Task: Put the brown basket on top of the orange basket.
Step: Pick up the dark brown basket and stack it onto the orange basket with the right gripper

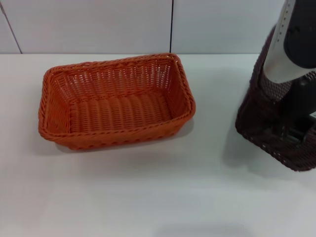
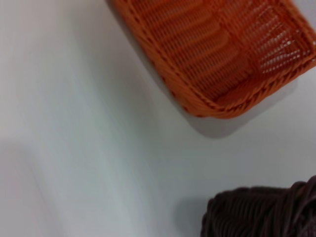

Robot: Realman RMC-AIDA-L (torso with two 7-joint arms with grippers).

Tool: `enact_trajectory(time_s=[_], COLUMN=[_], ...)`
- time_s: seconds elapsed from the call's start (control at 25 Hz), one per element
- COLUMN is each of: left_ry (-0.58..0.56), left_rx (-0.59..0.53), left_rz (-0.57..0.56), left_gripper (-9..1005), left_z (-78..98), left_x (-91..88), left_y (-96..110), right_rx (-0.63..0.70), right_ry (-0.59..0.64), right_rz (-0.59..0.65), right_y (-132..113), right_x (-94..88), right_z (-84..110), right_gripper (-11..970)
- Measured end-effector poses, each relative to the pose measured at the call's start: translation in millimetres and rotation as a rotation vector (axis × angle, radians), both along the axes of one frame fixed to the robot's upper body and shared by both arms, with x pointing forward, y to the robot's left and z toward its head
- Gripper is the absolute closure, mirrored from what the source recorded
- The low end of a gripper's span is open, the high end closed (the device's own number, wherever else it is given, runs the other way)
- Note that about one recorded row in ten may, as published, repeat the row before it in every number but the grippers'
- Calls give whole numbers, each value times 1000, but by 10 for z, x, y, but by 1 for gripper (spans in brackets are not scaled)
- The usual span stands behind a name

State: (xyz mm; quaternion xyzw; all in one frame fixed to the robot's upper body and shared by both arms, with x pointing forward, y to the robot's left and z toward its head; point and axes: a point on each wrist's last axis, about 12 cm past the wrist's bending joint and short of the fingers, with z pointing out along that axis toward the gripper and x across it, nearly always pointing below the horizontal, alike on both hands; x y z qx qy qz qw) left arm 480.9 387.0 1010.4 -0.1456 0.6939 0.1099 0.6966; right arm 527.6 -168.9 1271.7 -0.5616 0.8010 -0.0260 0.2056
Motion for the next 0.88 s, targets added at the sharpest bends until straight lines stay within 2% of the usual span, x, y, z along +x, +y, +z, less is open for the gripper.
enact_trajectory(time_s=[0.32, 0.56, 0.68, 0.76, 0.88], left_ry=[6, -5, -8, -9, -10], left_rx=[3, 1, 0, -1, -4], left_rz=[-3, 3, 4, 3, 3], left_gripper=[294, 295, 295, 296, 296], left_z=[-1, 22, 25, 26, 24], left_x=[17, 36, 38, 40, 41], left_y=[0, 13, 12, 7, -4], right_rx=[10, -18, -31, -58, -75], right_ry=[-50, -141, -169, -214, -242], right_rz=[15, 122, 167, 260, 312], right_y=[5, 172, 213, 274, 303], right_x=[-25, -48, -49, -46, -39], right_z=[103, 248, 266, 268, 266], right_gripper=[808, 808, 808, 807, 807])
